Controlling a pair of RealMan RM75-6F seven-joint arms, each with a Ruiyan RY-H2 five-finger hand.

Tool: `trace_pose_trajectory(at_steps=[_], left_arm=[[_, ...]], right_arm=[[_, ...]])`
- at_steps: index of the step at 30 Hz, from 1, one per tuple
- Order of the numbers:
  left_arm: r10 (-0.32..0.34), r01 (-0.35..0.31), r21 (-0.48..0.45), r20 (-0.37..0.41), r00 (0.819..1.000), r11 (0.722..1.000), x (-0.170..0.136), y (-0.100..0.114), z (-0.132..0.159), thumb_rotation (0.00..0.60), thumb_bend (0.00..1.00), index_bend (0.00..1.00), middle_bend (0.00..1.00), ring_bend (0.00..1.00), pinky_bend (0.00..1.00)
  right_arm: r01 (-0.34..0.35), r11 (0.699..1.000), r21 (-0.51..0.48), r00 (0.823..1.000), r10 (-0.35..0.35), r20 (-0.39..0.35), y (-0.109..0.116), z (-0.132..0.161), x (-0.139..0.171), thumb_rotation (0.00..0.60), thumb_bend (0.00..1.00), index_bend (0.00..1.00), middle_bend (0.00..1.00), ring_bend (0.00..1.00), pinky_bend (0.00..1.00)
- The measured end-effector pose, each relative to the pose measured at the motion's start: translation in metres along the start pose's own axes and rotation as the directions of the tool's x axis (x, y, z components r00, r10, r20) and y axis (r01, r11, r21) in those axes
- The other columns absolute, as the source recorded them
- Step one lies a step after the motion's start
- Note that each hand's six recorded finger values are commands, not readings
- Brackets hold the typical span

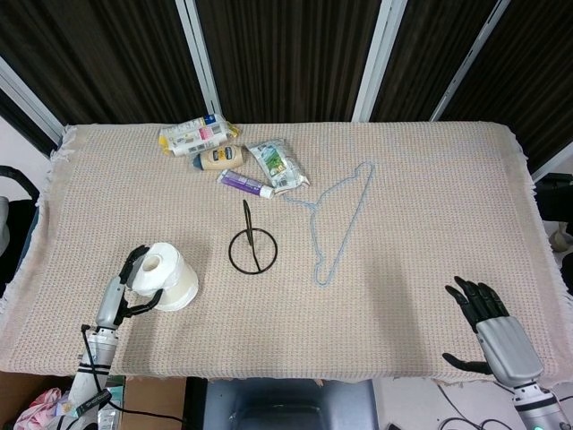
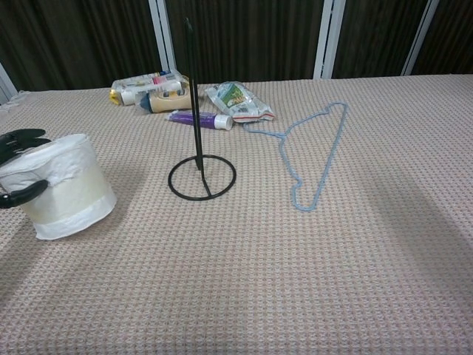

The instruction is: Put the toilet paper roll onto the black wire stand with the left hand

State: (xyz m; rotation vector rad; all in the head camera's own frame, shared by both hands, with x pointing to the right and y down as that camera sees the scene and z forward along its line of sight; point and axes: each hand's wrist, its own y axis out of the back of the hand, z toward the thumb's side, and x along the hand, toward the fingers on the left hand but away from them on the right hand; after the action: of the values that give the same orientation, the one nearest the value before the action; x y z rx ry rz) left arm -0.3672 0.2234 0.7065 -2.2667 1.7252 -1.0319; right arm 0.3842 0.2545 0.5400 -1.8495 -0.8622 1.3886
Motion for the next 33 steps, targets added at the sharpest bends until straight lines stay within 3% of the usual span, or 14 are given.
trace_pose_trajectory(at_steps=[8, 11, 15, 22, 29, 33], left_arm=[[0.078, -0.08, 0.01, 0.134, 0.988, 0.997, -0.009, 0.02, 0.032, 0.6, 0.57, 0.28, 0.38, 0.41, 0.67], [0.129, -0.132, -0.002, 0.222, 0.967, 0.991, -0.015, 0.036, 0.057, 0.6, 0.57, 0.28, 0.38, 0.41, 0.67], [0.209, -0.206, -0.045, 0.332, 0.92, 0.977, -0.019, 0.06, 0.1, 0.6, 0.57, 0.28, 0.38, 0.41, 0.67], [0.264, -0.23, -0.131, 0.423, 0.867, 0.965, -0.007, 0.081, 0.178, 0.6, 0.56, 0.28, 0.38, 0.41, 0.67], [0.233, -0.225, -0.074, 0.474, 0.849, 0.972, 0.03, 0.072, 0.238, 0.6, 0.55, 0.28, 0.38, 0.41, 0.67], [0.199, -0.215, -0.018, 0.461, 0.865, 0.976, 0.055, 0.056, 0.257, 0.6, 0.55, 0.28, 0.38, 0.41, 0.67]], right_arm=[[0.004, 1.0, -0.005, 1.0, -0.004, -0.007, 0.002, 0.001, 0.002, 0.6, 0.18, 0.0, 0.0, 0.0, 0.0], [0.005, 1.0, -0.007, 1.0, -0.005, -0.011, 0.002, 0.001, 0.003, 0.6, 0.18, 0.0, 0.0, 0.0, 0.0], [0.003, 1.0, -0.008, 1.0, -0.003, -0.017, 0.002, 0.002, 0.004, 0.6, 0.18, 0.0, 0.0, 0.0, 0.0], [0.004, 1.0, -0.01, 1.0, -0.005, -0.023, 0.003, 0.004, 0.005, 0.6, 0.18, 0.0, 0.0, 0.0, 0.0], [0.008, 1.0, -0.018, 1.0, -0.008, -0.012, 0.005, 0.001, 0.003, 0.6, 0.18, 0.0, 0.0, 0.0, 0.0], [0.011, 1.0, -0.024, 1.0, -0.011, -0.004, 0.007, -0.003, 0.002, 0.6, 0.18, 0.0, 0.0, 0.0, 0.0]])
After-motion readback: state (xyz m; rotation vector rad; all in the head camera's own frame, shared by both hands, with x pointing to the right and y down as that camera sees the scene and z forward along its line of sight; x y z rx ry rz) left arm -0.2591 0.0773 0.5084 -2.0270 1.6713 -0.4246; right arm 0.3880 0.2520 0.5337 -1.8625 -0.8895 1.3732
